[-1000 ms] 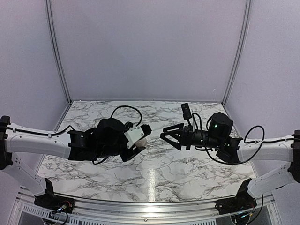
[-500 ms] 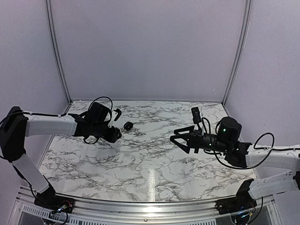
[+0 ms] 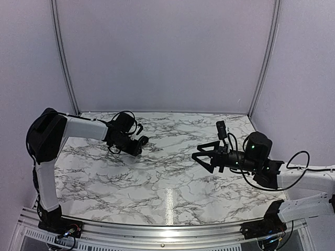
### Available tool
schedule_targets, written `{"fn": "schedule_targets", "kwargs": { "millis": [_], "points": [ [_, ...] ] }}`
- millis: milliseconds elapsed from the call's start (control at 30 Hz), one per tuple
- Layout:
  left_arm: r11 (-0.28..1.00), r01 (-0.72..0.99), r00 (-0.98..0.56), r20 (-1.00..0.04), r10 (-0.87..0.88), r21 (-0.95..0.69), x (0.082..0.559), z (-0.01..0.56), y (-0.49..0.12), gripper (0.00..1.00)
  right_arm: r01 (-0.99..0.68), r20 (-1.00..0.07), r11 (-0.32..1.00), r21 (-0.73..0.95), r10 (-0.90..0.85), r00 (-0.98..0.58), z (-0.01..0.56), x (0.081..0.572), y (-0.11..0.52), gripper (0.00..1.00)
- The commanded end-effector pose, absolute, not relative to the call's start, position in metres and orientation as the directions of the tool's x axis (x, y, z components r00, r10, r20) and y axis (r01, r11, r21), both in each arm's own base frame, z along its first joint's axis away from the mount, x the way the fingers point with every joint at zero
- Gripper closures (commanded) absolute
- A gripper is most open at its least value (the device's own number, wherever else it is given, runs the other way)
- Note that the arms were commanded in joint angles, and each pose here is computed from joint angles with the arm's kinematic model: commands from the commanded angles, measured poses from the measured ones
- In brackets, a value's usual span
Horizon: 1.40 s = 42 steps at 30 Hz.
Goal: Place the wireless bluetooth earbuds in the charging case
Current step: Place the charging case with the earbuds at the center of the board.
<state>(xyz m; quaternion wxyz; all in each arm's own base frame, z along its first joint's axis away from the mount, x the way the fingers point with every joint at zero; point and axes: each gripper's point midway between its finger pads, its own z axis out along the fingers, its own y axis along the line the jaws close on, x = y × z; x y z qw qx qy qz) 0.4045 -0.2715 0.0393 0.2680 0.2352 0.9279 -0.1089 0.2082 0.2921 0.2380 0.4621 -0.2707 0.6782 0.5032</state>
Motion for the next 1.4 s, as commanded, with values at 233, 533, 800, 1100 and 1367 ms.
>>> {"fn": "schedule_targets", "kwargs": {
  "millis": [233,533,800,1100,1367],
  "points": [
    [0.875,0.48,-0.799,-0.446,0.404,-0.068,0.405,0.008,-0.263,0.6,-0.825,-0.908,0.386,0.413,0.104,-0.406,0.236,0.211,0.284,0.07],
    [0.872,0.482,-0.804,-0.438,0.402,-0.084,0.402,0.012,-0.263,0.37,-0.827,-0.911,0.387,0.407,0.107,-0.398,0.239,0.21,0.283,0.04],
    [0.872,0.484,-0.794,-0.456,0.402,-0.074,0.406,0.026,-0.263,0.31,-0.825,-0.912,0.393,0.406,0.112,-0.395,0.245,0.21,0.28,0.01],
    [0.889,0.452,-0.74,-0.587,0.327,-0.075,0.404,0.103,-0.255,0.01,-0.771,-0.891,0.478,0.421,0.061,-0.449,0.232,0.224,0.279,0.01],
    [0.901,0.382,-0.701,-0.701,0.136,-0.207,0.38,0.185,-0.242,0.01,-0.643,-0.86,0.63,0.436,0.081,-0.504,0.217,0.264,0.249,0.01]
  ]
}}
